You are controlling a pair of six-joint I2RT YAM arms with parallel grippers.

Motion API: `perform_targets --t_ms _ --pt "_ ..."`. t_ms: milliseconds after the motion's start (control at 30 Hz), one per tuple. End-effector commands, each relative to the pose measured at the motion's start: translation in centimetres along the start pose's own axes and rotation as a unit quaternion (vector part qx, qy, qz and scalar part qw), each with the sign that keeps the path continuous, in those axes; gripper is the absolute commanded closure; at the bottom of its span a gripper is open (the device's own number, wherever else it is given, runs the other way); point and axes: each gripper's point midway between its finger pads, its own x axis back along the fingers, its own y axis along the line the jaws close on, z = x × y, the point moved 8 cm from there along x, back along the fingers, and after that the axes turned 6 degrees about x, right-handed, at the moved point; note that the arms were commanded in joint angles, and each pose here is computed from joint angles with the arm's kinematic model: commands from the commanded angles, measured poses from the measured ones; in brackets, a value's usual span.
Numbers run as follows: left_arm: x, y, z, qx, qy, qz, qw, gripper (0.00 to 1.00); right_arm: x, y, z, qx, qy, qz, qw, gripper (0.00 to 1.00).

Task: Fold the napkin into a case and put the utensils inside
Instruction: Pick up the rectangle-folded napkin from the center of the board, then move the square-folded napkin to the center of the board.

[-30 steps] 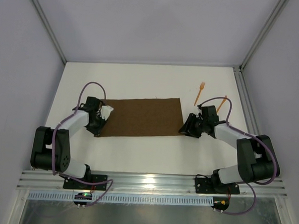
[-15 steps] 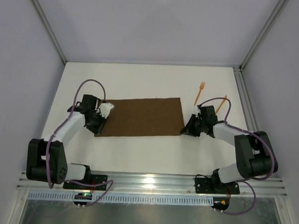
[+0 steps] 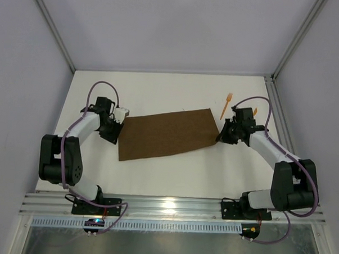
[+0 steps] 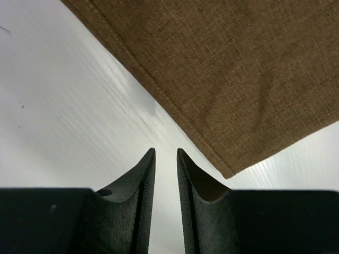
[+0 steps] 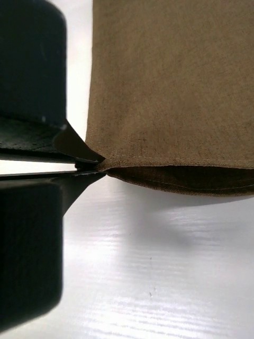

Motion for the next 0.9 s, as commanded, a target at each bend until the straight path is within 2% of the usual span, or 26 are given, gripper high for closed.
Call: perform_targets --t_ms 0,133,233,267,333,367,433,500,533,667,867 --pt "0.4 0.8 -2.5 0.014 -0.038 -0.02 0.999 0.75 1.1 0.3 -1.2 0.069 0.036 0.032 0.996 0.97" --pt "-0.7 1.4 -2.6 0.035 -0.026 -0.015 0.999 0.75 0.6 3.3 -1.9 0.148 0.059 0.068 0.985 0.97" --pt "-1.6 2.0 -2.3 0.052 -0.012 -0.013 0.998 0.76 -0.4 7.5 -2.4 0.207 0.071 0.066 0.973 0.97" --pt "-1.8 2.1 -2.2 0.059 -0.006 -0.011 0.998 0.76 -0.3 10.0 -3.5 0.234 0.049 0.066 0.969 0.97" --pt "-2.1 2.5 -1.9 0.075 0.0 -0.001 0.997 0.77 -2.0 12.1 -2.9 0.259 0.073 0.064 0.961 0.97" --pt "-2.5 2.4 -1.9 0.08 0.007 0.006 0.997 0.78 -2.0 14.4 -3.7 0.272 0.056 0.046 0.96 0.97" --pt "-2.6 3.3 -1.5 0.103 0.006 0.015 0.995 0.78 -3.9 17.9 -1.7 0.311 0.076 0.024 0.947 0.97" --pt "-2.9 3.2 -1.4 0.106 0.011 0.024 0.994 0.79 -4.2 21.9 -1.8 0.335 0.055 -0.005 0.941 0.97" --pt "-3.0 3.1 -1.4 0.108 0.009 0.034 0.994 0.78 -5.5 23.6 0.1 0.357 0.069 -0.014 0.931 0.97" --pt "-3.5 3.0 -1.4 0.115 0.02 0.042 0.992 0.79 -6.8 30.7 2.0 0.4 0.035 -0.072 0.913 0.97" --pt "-4.4 2.7 -1.0 0.123 0.037 0.066 0.99 0.8 -8.4 36.5 6.7 0.45 0.018 -0.136 0.883 0.97"
